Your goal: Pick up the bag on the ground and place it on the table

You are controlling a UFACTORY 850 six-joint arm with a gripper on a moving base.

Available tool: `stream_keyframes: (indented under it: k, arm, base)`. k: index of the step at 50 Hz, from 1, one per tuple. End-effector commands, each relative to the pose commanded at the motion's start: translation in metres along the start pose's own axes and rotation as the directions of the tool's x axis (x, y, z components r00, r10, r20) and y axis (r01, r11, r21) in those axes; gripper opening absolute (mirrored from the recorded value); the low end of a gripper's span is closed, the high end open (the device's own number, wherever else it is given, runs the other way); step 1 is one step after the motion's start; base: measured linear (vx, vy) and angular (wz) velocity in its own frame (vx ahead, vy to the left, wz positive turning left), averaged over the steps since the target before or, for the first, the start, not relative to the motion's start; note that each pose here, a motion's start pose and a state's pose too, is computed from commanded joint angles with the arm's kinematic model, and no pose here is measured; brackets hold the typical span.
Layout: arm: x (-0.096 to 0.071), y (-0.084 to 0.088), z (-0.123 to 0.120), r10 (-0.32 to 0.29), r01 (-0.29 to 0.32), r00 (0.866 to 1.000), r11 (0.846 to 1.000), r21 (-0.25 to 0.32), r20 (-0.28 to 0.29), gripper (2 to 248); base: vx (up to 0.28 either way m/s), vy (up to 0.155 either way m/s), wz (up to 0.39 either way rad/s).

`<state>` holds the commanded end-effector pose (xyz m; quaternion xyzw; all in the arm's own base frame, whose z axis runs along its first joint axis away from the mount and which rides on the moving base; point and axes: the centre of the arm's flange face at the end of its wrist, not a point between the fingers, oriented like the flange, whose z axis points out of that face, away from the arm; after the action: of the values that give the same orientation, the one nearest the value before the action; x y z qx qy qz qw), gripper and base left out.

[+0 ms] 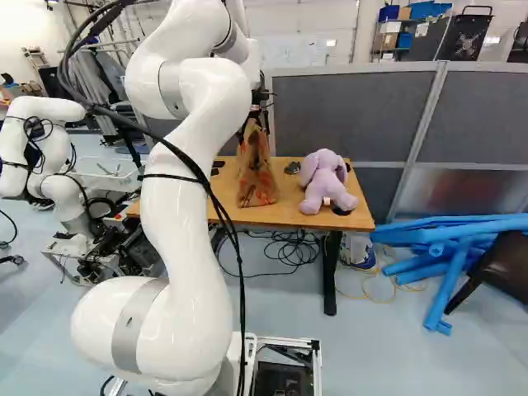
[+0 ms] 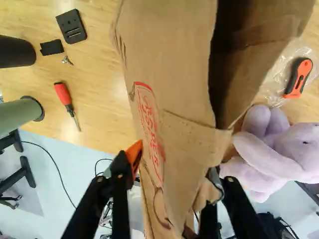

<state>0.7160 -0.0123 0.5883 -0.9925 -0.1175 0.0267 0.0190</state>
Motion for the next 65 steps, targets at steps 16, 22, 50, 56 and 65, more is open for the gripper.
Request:
stream_keyframes:
  k: [16, 22, 50, 56, 65]
  arm:
    - [0.000, 0.000, 0.000, 0.000, 0.000, 1.000, 1.000, 0.000, 0.000, 222]
    - [0.000, 0.000, 0.000, 0.000, 0.000, 1.000, 1.000, 0.000, 0.000, 247]
    - [-0.006, -0.002, -0.022, -0.003, -0.001, 0.993, 0.999, -0.033, -0.121, 247]
    - [-0.012, -0.005, -0.031, -0.005, -0.001, 0.989, 0.999, -0.039, -0.145, 247]
    - [-0.023, -0.009, -0.044, -0.007, -0.001, 0.986, 0.999, -0.045, -0.168, 247]
  base:
    - [0.000, 0.000, 0.000]
    - [0.000, 0.000, 0.000]
    - [0.000, 0.000, 0.000]
    - [0.000, 0.000, 0.000]
    - [0.000, 0.000, 0.000]
